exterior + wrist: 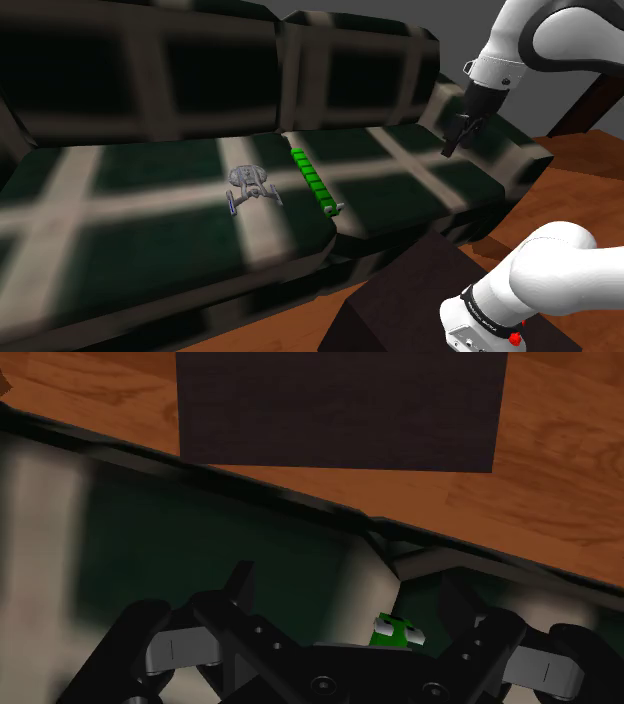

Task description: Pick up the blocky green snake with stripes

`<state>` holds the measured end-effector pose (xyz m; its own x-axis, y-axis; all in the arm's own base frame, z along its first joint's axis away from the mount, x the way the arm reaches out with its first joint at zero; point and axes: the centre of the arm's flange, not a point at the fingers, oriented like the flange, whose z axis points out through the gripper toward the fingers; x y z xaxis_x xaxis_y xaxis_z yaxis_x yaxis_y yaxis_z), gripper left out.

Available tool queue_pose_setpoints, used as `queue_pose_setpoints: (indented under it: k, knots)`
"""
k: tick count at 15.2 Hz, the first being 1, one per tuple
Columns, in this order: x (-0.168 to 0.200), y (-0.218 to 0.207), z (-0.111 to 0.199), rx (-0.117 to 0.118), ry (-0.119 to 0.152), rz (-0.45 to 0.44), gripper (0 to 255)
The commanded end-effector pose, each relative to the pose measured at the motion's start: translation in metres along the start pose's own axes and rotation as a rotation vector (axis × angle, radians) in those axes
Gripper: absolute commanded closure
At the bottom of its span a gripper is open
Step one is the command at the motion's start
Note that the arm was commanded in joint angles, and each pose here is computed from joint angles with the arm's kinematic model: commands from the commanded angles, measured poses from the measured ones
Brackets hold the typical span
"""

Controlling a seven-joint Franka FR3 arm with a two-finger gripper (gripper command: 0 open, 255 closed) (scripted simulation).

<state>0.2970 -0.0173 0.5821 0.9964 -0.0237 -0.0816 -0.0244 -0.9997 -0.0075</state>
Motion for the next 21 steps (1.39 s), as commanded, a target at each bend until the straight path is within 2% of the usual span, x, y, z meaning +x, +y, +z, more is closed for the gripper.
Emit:
queue_pose_setpoints:
  k: [1, 21]
  knots:
    - [0.0, 0.0, 0.0, 0.0, 0.0, 0.0, 0]
    - [0.204, -0.055, 0.151, -0.016, 0.04, 0.118, 0]
